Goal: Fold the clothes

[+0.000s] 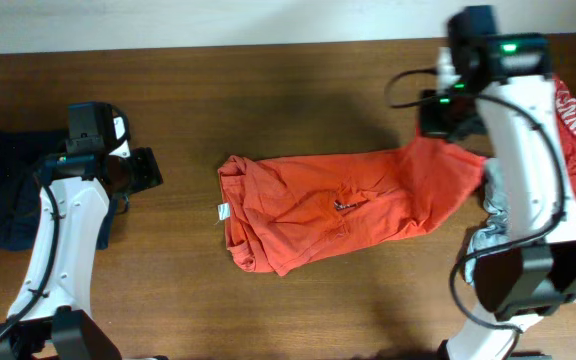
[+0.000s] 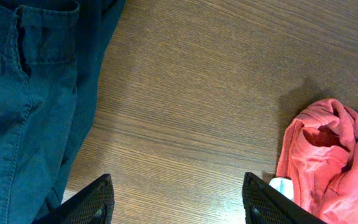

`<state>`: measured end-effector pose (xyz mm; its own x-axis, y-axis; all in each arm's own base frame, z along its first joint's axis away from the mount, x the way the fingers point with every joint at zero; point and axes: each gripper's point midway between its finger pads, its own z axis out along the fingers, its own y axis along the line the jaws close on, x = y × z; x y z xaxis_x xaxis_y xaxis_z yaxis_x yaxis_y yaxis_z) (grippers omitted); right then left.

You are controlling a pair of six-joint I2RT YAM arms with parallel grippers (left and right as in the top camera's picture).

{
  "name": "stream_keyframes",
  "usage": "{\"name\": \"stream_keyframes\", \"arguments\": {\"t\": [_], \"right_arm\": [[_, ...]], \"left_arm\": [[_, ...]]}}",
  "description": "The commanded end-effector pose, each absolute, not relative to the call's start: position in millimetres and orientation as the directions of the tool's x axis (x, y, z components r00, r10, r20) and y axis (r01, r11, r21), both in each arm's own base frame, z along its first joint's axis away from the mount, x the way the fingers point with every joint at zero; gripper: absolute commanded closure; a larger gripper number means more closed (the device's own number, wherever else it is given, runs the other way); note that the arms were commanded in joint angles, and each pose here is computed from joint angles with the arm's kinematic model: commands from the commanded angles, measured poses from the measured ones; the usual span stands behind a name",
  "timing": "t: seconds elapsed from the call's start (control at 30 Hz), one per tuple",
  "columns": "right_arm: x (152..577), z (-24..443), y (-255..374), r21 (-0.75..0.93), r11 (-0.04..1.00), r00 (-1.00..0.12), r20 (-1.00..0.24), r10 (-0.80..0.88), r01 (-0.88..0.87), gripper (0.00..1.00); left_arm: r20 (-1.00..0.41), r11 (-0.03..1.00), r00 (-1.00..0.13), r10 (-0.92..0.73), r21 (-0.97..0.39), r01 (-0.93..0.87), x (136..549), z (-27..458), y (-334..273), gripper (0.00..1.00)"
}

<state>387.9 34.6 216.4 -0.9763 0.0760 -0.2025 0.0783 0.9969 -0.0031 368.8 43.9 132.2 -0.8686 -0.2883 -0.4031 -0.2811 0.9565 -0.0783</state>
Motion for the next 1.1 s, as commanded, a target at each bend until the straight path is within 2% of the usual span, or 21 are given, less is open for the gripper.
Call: {"name": "stream_keyframes", "arguments": {"t": [0.0, 0.3, 0.53, 0.87, 1.07], "right_arm": [[383.1, 235.0, 87.7, 0.061, 0.998, -0.965, -0.259, 0.035, 0.019, 0.96], [381.7, 235.1, 201.1, 0.184, 0.974, -0.94, -0.334, -0.063, -0.131, 0.96], [374.9, 200.6, 258.3, 0.236, 0.954, -0.954, -0.273, -0.12, -0.187, 0.96], [350.9, 146.0, 320.5, 0.244, 0.926, -0.951, -0.183, -0.248, -0.289, 0.96], [333.1, 142.6, 341.8, 0.278, 0.902, -0.941, -0.163, -0.296, -0.331, 0.96]], "left_arm": [[-0.413, 0.955, -0.863, -0.291, -0.075, -0.287, 368.8, 135.8, 48.4, 0.34], [-0.499, 0.937, -0.798, -0.338, -0.094, -0.337, 361.2, 170.5, 70.4, 0.34], [-0.553, 0.936, -0.762, -0.335, -0.103, -0.337, 356.3, 193.2, 71.9, 0.34], [-0.549, 0.936, -0.765, -0.336, -0.102, -0.338, 353.9, 193.4, 71.4, 0.34], [-0.548, 0.936, -0.766, -0.336, -0.102, -0.338, 353.7, 193.2, 71.4, 0.33]]}}
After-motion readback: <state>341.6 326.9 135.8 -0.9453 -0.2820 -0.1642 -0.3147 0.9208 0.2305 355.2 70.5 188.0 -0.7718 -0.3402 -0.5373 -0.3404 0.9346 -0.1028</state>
